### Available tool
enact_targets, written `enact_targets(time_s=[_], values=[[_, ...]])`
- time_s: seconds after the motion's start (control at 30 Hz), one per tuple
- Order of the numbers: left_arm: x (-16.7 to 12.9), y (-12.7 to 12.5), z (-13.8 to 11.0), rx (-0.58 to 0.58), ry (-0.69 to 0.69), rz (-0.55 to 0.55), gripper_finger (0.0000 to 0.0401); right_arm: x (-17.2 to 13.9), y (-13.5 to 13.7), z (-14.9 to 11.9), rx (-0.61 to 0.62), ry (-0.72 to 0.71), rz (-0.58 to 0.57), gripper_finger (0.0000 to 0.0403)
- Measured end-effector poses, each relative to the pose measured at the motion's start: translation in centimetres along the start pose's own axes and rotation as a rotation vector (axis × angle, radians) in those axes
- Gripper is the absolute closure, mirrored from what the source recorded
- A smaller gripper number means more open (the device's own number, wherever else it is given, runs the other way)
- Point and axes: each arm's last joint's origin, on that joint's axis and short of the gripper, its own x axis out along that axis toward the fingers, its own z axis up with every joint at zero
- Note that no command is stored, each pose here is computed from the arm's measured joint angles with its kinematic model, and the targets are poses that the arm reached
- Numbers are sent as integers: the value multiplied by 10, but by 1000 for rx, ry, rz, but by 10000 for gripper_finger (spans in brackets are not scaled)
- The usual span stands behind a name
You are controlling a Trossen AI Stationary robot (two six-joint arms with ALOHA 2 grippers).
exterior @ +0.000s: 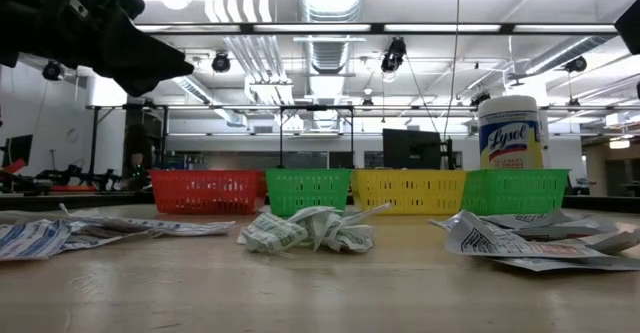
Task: Pick & Place First Aid Supplies
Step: Put the alcohol pad into the red basket
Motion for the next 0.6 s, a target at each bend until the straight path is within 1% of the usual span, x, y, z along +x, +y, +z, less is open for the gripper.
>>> enact_targets(time_s=[0.2, 0.37, 0.47, 0.6], values=[[0, 0, 0, 2, -3, 0, 286, 1, -1, -1, 37, 20, 5, 394], [0, 0, 0, 6, -4, -1, 286, 1, -1, -1, 39, 20, 5, 389], [0, 0, 0, 8, -4, -1, 286, 1, -1, 0, 45, 19, 4, 366], [0, 0, 0, 9, -4, 0, 286, 1, -3, 2, 55, 12, 0, 321]])
